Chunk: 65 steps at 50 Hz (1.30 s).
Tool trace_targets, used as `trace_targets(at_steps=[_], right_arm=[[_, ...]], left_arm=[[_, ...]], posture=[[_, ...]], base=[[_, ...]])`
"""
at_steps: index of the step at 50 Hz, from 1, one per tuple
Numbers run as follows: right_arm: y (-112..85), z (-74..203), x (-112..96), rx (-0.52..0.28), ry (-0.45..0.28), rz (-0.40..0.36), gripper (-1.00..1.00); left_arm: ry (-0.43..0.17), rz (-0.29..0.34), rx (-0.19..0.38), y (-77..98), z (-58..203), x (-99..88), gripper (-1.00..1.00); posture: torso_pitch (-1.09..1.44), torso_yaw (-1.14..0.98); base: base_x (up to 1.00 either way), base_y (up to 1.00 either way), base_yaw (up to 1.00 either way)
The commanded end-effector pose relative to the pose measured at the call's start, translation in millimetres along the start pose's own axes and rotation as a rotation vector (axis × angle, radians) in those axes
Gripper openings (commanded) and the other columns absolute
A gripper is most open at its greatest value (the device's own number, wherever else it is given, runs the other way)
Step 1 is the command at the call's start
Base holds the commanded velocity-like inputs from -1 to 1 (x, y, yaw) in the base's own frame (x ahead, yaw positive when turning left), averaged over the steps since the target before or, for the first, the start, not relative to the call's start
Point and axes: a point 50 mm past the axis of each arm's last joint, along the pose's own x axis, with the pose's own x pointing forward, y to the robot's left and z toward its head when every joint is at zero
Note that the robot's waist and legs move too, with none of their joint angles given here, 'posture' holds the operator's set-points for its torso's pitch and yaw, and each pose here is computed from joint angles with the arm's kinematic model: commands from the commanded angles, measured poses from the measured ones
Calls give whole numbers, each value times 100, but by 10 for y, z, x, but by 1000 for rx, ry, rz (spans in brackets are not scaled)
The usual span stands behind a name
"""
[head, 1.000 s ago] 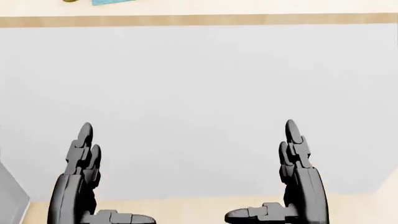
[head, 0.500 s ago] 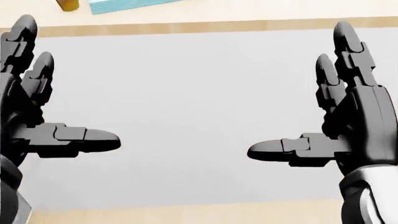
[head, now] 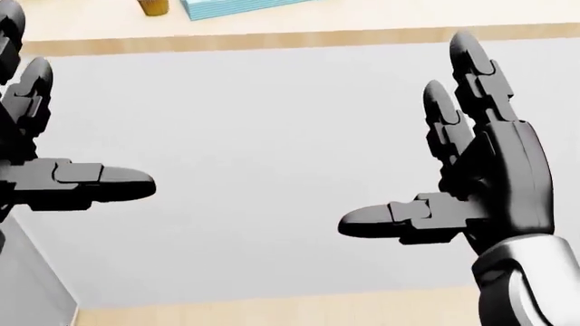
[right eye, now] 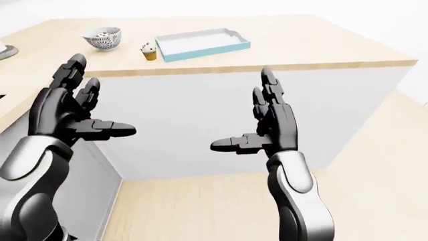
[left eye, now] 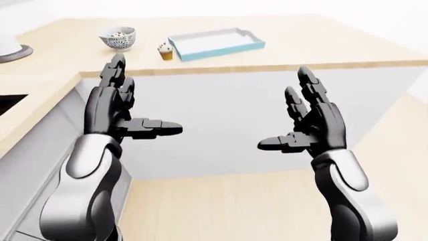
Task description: Pick up the bowl with cake and place it on the tray. Pick up the cupcake and place it on the tray.
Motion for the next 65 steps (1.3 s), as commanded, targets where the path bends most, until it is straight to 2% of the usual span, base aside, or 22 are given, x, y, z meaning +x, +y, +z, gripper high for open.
trace_targets(at_steps=[1, 12, 13, 18, 19, 27, 47, 65], right_arm=[[5, 117, -6, -7, -64, -1, 100], [22, 46, -37, 15, -52, 7, 100], [27, 46, -37, 44, -55, 19, 100], [25, 43, -36, 39, -54, 18, 100], [36, 45, -40, 69, -51, 30, 100], [34, 28, -43, 64, -54, 33, 100], [14, 38, -68, 68, -79, 31, 100], [31, 89, -34, 51, -94, 53, 100]], left_arm=[[-72, -11, 0, -22, 127, -17, 100], [-54, -11, -10, -18, 33, 6, 100], [-53, -11, -10, -20, 30, 9, 100], [-47, -15, -15, -25, 12, 17, 100], [-47, -15, -13, -26, 18, 15, 100], [-36, -38, -21, -74, 1, 14, 100], [-36, -47, -15, -101, -31, 14, 100], [-49, -53, -5, -106, 86, 95, 100]], posture=[[0, 0], [0, 0], [0, 0], [0, 0], [0, 0], [0, 0], [0, 0], [0, 0]], base=[[0, 30, 0], [0, 40, 0], [0, 46, 0], [0, 46, 0], [0, 46, 0], [0, 46, 0], [0, 21, 0], [18, 0, 0]])
